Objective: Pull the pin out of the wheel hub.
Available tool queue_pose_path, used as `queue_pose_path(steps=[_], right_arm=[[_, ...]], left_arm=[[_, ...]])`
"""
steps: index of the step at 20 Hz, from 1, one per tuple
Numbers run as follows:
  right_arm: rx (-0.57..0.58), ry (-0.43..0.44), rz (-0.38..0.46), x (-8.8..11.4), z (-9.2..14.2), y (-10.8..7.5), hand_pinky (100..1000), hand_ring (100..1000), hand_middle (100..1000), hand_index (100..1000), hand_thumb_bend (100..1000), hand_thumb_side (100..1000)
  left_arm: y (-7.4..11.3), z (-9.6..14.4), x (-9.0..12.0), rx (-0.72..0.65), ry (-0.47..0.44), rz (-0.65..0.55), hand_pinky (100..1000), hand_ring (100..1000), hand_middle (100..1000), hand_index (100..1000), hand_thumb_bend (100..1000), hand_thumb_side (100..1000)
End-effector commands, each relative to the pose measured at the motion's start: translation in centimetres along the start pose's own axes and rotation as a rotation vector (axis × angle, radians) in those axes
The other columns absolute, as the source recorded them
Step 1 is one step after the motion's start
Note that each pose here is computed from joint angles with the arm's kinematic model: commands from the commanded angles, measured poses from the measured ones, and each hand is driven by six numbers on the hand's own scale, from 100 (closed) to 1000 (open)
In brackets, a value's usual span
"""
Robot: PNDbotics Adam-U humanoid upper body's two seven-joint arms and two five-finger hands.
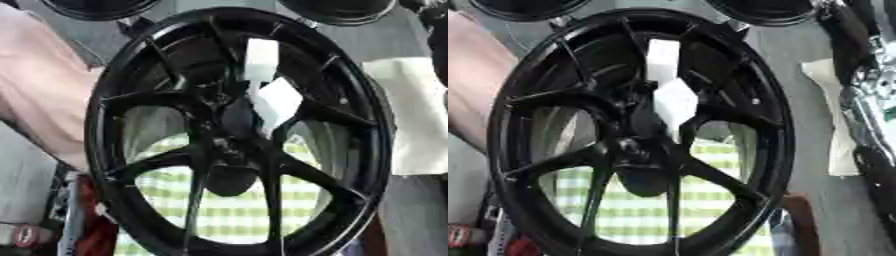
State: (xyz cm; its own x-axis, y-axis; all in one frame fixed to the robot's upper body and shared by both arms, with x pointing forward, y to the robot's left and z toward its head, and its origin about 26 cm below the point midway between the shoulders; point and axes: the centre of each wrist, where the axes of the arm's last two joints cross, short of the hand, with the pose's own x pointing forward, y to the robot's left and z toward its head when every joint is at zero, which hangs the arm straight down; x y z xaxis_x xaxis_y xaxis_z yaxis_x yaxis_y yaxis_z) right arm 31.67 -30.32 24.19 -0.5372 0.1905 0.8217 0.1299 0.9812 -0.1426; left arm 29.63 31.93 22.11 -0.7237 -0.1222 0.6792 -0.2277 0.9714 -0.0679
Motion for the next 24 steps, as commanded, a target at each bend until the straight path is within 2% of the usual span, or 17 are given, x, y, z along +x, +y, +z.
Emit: queue_pose_path(steps=[1, 5, 6, 7, 8, 18, 24], right_arm=[[-0.002, -0.034, 0.013, 0.9, -0.3, -0.4, 906, 816, 672, 723, 209, 464], [0.011, -0.051, 0.036, 1.4, -0.6, -0.5, 905, 818, 676, 727, 264, 409], [0.024, -0.062, 0.054, 1.7, -0.7, -0.5, 905, 818, 677, 729, 323, 430], [0.039, -0.075, 0.076, 2.1, -0.9, -0.6, 904, 819, 680, 730, 284, 380], [0.062, -0.093, 0.105, 2.6, -1.1, -0.6, 903, 819, 684, 733, 288, 368], [0.428, -0.296, 0.553, 9.5, -3.1, -1.2, 890, 816, 697, 741, 231, 367], [0.683, -0.387, 0.796, 11.8, -3.7, -1.1, 879, 808, 698, 740, 209, 359]], left_arm=[[0.3, -0.5, 0.9, -0.003, -0.033, -0.011, 836, 657, 637, 830, 100, 767], [0.4, -0.5, 0.8, -0.003, -0.033, -0.013, 836, 658, 637, 831, 100, 767], [0.4, -0.5, 0.8, -0.003, -0.033, -0.014, 836, 658, 637, 831, 100, 770], [0.4, -0.5, 0.8, -0.004, -0.032, -0.016, 836, 658, 637, 831, 100, 767], [0.5, -0.4, 0.8, -0.004, -0.031, -0.018, 836, 658, 637, 831, 100, 767], [0.7, -0.2, 0.7, -0.018, -0.018, -0.039, 836, 658, 637, 831, 100, 766], [0.8, -0.2, 0.7, -0.03, -0.015, -0.048, 836, 659, 637, 831, 100, 766]])
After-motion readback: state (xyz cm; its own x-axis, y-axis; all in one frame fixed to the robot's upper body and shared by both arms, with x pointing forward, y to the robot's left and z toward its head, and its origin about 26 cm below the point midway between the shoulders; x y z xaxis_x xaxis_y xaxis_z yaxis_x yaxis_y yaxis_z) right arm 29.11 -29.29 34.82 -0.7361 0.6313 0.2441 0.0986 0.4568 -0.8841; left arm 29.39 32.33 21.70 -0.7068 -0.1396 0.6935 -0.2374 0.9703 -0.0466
